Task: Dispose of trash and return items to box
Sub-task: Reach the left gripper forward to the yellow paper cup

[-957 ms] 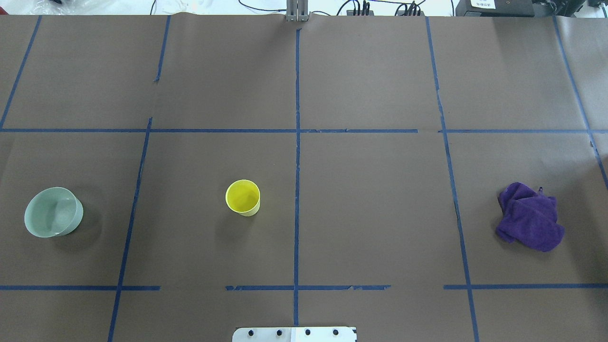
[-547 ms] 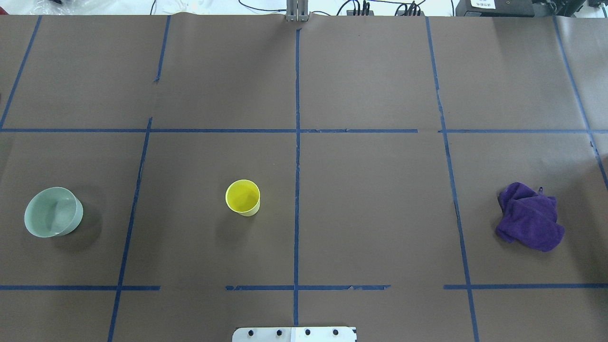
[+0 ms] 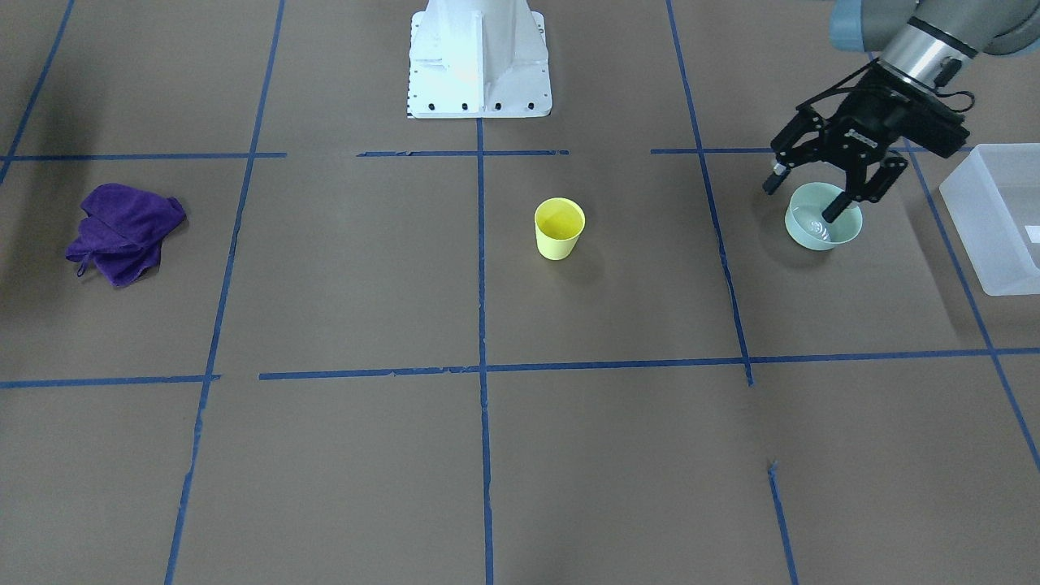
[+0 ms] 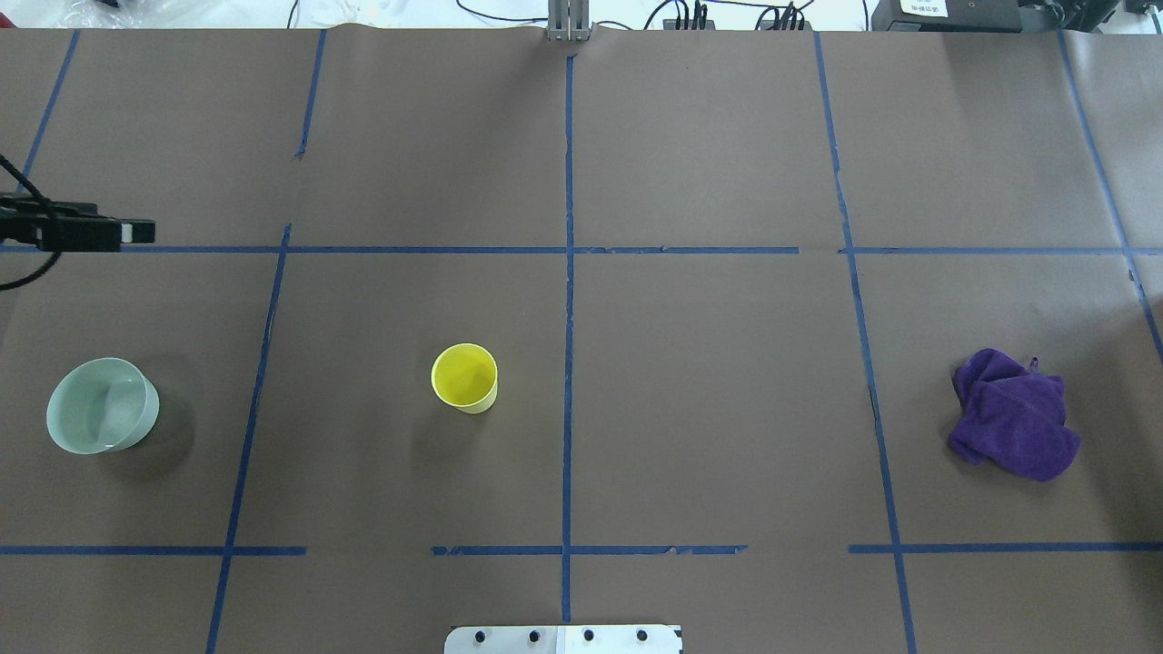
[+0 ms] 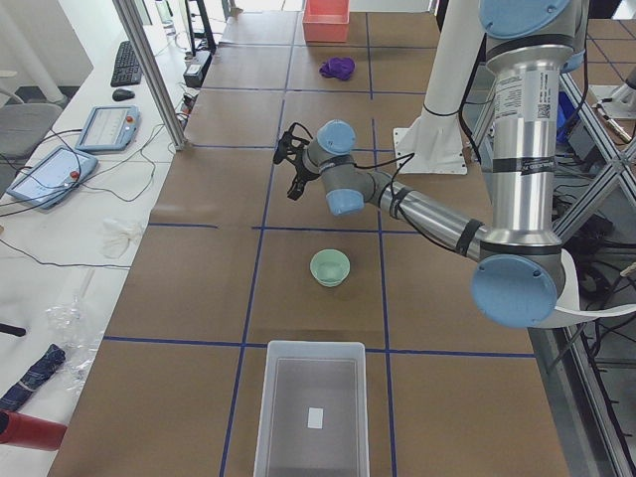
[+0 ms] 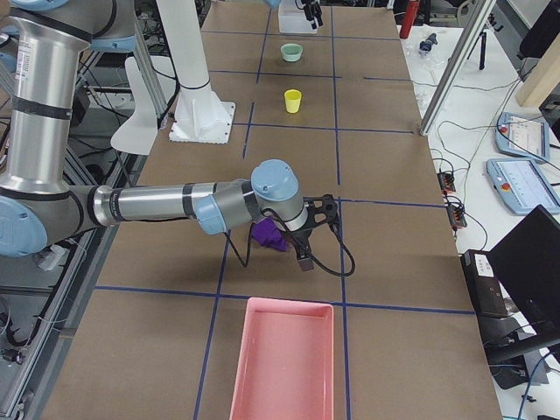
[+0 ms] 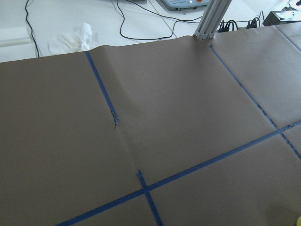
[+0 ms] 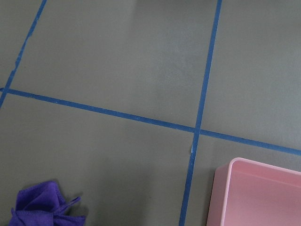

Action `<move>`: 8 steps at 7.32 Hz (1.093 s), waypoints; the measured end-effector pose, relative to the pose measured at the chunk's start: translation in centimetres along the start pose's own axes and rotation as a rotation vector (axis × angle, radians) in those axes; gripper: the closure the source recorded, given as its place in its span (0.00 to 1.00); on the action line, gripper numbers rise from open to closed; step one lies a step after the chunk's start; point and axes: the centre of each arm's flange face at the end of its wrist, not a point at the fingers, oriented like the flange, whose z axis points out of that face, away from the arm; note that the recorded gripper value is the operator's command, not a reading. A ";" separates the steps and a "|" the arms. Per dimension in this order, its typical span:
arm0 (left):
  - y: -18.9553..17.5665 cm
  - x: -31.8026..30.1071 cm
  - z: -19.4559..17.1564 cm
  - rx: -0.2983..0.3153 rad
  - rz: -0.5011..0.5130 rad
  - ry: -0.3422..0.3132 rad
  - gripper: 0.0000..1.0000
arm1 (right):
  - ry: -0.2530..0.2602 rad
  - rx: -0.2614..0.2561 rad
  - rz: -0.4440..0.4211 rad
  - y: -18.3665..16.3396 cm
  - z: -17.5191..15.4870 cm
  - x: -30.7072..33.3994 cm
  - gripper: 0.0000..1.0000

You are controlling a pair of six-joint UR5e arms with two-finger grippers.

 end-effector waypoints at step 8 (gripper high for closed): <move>6.1 21.4 15.4 -0.089 -0.426 -0.296 0.27 | -0.001 0.014 0.033 0.0 0.0 -0.1 0.00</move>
